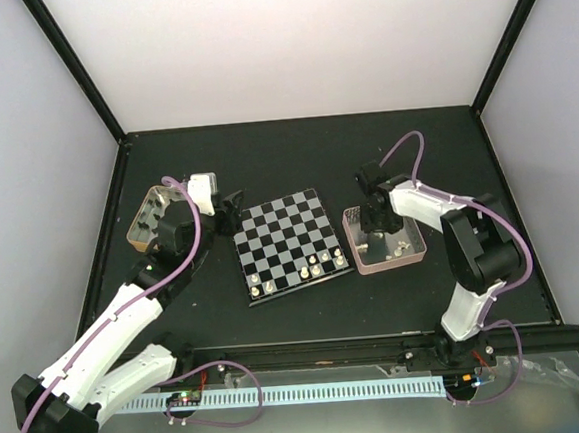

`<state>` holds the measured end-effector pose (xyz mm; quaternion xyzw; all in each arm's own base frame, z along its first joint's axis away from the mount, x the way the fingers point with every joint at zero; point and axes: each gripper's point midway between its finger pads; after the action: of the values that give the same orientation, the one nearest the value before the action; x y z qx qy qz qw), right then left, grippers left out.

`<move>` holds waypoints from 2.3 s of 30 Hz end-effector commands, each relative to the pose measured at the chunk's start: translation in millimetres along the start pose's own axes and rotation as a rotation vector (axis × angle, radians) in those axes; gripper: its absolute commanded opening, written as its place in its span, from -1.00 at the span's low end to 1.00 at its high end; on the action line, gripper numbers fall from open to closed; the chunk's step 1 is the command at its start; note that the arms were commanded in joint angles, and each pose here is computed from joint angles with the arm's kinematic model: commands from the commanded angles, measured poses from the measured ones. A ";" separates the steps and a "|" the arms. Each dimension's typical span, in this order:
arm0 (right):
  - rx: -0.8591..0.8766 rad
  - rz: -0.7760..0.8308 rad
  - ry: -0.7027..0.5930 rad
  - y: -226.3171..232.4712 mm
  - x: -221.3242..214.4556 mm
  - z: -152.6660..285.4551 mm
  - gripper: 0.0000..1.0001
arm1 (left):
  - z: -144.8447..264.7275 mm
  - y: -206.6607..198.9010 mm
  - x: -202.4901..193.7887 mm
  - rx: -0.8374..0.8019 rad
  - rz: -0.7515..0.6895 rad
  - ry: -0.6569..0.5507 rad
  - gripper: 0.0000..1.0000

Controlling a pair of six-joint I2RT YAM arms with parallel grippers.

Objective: Set up the chess pieces on the board
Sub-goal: Pick up the chess piece from the storage box, then place the chess piece on the chessboard.

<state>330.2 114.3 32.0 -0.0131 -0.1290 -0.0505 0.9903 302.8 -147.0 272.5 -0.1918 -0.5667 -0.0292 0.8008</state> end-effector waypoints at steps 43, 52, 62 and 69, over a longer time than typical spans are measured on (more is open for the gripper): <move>0.162 -0.146 -0.042 8.9 14.7 9.3 -0.83 | 4.9 -63.4 6.6 -0.359 -0.064 0.010 0.20; 0.576 -0.453 -0.137 49.6 25.0 84.5 -0.82 | -6.9 -93.3 -16.5 -0.468 -0.037 0.104 0.18; 1.115 -0.774 0.034 109.0 17.1 159.2 -0.81 | -13.4 -135.5 -59.1 -0.556 0.021 0.098 0.17; 1.303 -0.858 0.220 150.6 -3.2 194.5 -0.80 | -21.1 -147.6 -75.6 -0.570 0.108 0.100 0.16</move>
<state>303.3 245.1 175.5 0.5457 -0.0863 -0.3363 0.7627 245.4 -297.3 210.3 -0.4006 -0.4491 -0.1956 0.7743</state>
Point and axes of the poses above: each gripper's point midway between its finger pads, its own z axis back along the fingers, its own y axis along the line the jaws close on, x = y × z, and after that the axes turned 2 degrees about -z, right-handed
